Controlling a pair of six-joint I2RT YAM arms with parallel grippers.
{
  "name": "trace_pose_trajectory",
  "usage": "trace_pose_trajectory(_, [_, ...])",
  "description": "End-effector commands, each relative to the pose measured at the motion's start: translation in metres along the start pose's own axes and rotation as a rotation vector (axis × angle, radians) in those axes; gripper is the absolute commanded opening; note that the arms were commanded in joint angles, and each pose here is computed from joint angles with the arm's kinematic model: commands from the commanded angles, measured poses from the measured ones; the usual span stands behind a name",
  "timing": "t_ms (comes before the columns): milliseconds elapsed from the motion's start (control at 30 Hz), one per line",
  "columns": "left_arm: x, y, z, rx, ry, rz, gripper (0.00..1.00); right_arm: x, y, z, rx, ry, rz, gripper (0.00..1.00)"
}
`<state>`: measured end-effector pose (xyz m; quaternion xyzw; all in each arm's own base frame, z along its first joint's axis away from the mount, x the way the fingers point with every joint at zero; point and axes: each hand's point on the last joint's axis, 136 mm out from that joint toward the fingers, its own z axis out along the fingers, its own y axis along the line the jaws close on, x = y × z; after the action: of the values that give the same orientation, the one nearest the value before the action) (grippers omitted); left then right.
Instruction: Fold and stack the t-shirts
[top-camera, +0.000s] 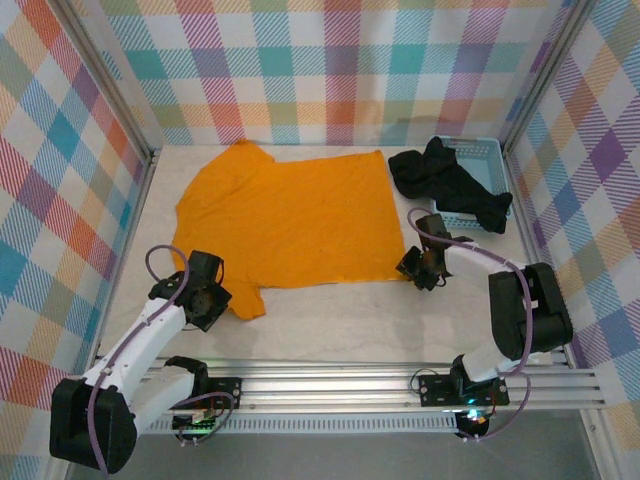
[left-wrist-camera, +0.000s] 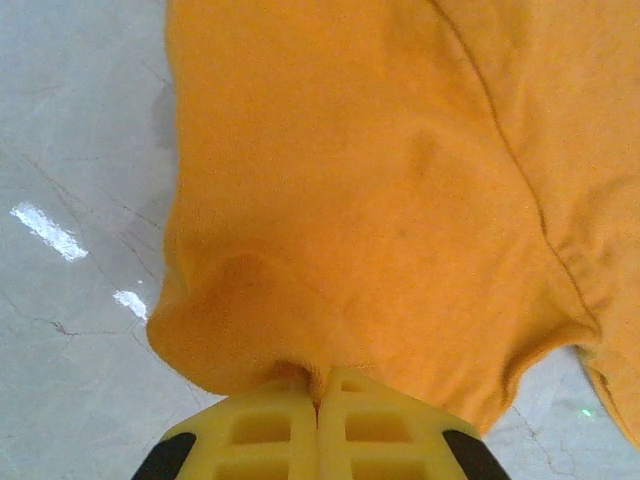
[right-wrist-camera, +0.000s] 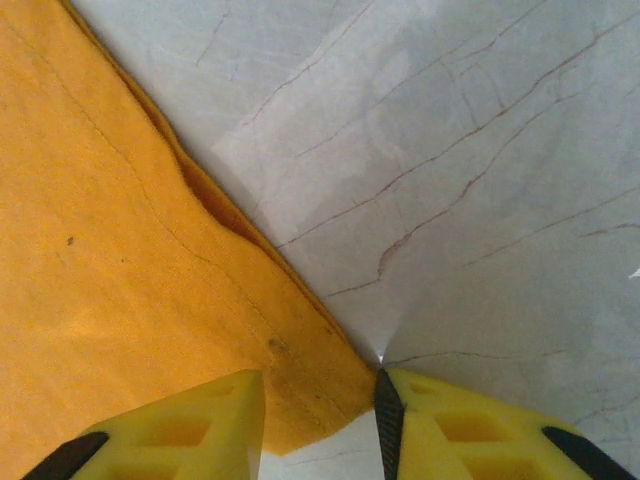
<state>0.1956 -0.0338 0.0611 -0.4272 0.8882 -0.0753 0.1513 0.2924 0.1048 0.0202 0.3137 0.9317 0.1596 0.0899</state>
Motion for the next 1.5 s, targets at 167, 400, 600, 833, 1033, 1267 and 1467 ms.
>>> trace_pose_trajectory(167, [-0.006,0.002,-0.014,-0.009,-0.038,0.023,0.0,0.0,0.007,0.015,0.024,0.013,-0.017,0.24])
trace_pose_trajectory(400, [-0.01,0.006,-0.036,0.013,-0.076,0.005,0.0,0.006,0.016,-0.009,0.037,-0.034,-0.071,0.0])
trace_pose_trajectory(600, [-0.013,0.009,-0.062,0.066,-0.112,-0.015,0.0,0.028,0.001,-0.042,0.043,-0.052,-0.11,0.0])
trace_pose_trajectory(833, [-0.016,0.032,-0.094,0.092,-0.181,-0.076,0.0,0.071,-0.031,-0.069,0.031,0.029,-0.133,0.0])
trace_pose_trajectory(1033, [-0.011,0.004,-0.093,0.211,-0.133,-0.053,0.0,0.093,-0.046,-0.079,0.001,0.068,-0.112,0.0])
trace_pose_trajectory(1267, [-0.037,-0.038,-0.1,0.215,-0.182,0.024,0.0,0.073,-0.016,-0.08,0.002,0.042,-0.121,0.0])
trace_pose_trajectory(1467, [-0.061,-0.082,-0.092,0.155,-0.189,0.178,0.0,0.044,0.003,-0.081,0.019,-0.008,-0.067,0.0])
